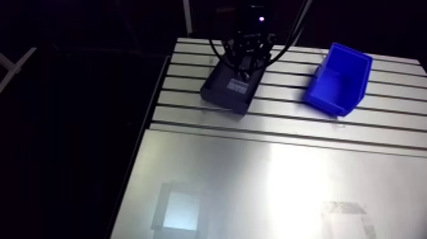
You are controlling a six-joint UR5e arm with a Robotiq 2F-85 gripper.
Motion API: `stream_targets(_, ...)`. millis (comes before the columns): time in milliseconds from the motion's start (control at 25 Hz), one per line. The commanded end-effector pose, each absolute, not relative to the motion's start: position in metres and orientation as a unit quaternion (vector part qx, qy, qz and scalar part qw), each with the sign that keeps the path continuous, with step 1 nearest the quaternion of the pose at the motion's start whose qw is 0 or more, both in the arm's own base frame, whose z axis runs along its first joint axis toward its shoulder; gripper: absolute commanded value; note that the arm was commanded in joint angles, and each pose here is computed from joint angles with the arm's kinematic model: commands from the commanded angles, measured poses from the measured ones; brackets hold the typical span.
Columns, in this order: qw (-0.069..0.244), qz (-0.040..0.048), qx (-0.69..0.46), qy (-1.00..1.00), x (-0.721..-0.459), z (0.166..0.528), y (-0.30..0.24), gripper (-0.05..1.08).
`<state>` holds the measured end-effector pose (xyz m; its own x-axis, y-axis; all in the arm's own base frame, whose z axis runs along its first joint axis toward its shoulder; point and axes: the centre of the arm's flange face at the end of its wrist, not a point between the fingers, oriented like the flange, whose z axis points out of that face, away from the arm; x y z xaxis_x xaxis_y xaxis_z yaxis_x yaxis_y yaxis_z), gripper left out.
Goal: Pick up the M10 bolt from the tray and put it into the blue bin.
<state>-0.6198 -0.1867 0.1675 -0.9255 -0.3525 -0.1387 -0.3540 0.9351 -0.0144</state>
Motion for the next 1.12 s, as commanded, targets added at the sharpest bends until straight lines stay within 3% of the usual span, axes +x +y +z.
stream_targets(40, 0.070, 0.0054, -0.180, 0.981, -0.6195, 0.1670, -0.1867, 0.58)
stream_targets(480, 0.064, 0.0083, -0.181, 0.981, -0.6211, 0.1682, -0.1864, 0.64)
stream_targets(1120, 0.066, 0.0050, -0.182, 0.981, -0.6204, 0.1665, -0.1870, 0.73)
